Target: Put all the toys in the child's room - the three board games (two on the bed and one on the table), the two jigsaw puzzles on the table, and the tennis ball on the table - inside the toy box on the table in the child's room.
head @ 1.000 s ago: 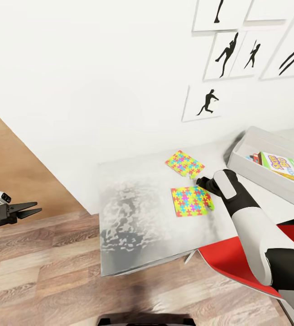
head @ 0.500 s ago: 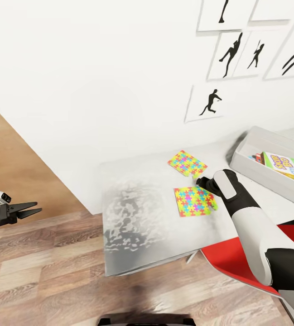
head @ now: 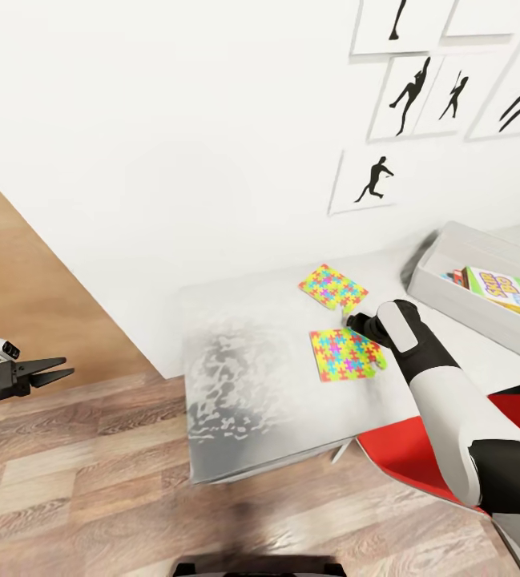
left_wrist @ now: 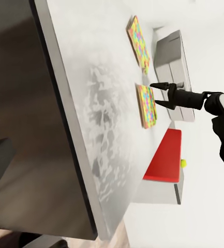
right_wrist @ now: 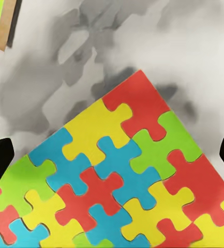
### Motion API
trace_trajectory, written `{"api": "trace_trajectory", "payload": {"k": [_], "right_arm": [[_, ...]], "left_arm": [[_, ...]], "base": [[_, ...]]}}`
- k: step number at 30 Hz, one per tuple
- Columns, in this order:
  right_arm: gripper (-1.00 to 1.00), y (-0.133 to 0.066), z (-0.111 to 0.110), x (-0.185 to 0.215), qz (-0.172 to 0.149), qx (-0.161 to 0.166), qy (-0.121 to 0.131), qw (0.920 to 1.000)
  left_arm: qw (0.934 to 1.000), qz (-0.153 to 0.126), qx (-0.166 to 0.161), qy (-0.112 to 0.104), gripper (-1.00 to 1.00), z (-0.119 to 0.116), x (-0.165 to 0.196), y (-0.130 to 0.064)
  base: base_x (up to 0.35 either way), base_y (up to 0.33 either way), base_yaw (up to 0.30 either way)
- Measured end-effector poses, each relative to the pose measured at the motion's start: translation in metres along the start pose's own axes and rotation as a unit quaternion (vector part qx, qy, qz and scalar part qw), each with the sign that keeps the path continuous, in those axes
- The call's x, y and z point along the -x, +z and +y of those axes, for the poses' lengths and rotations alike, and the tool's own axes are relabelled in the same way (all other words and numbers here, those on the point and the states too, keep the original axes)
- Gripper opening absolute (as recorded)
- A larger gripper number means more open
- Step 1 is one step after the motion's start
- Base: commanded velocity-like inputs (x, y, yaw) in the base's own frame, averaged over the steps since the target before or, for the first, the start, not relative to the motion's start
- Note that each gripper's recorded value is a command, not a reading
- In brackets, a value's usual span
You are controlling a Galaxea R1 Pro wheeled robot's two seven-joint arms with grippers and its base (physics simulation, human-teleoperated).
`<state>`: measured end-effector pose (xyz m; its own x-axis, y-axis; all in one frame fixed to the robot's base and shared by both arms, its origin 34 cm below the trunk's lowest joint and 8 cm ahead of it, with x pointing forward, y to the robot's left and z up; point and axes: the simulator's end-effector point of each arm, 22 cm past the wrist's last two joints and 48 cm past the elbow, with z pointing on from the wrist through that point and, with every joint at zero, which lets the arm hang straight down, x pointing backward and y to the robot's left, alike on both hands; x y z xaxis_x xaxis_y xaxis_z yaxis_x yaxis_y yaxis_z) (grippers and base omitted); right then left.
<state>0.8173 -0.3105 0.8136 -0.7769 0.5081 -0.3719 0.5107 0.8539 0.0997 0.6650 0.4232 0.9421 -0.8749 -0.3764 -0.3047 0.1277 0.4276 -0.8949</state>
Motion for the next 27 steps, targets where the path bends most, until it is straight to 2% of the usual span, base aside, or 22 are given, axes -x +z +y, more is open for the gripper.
{"api": "trace_trajectory", "payload": {"k": [14, 27], "right_arm": [[1.0, -0.0001, 0.001, -0.0005, 0.0, 0.001, 0.0, 1.0], [1.0, 0.0001, 0.0012, -0.0007, 0.0, 0.001, -0.001, 1.0]], "left_arm": [[1.0, 0.0, 0.0, 0.0, 1.0, 0.0, -0.0001, 0.0], [1.0, 0.0, 0.0, 0.0, 1.0, 0.0001, 0.0, 0.0]], "base": [[-0.007, 0.037, 0.0], [-0.086, 0.085, 0.0]]}}
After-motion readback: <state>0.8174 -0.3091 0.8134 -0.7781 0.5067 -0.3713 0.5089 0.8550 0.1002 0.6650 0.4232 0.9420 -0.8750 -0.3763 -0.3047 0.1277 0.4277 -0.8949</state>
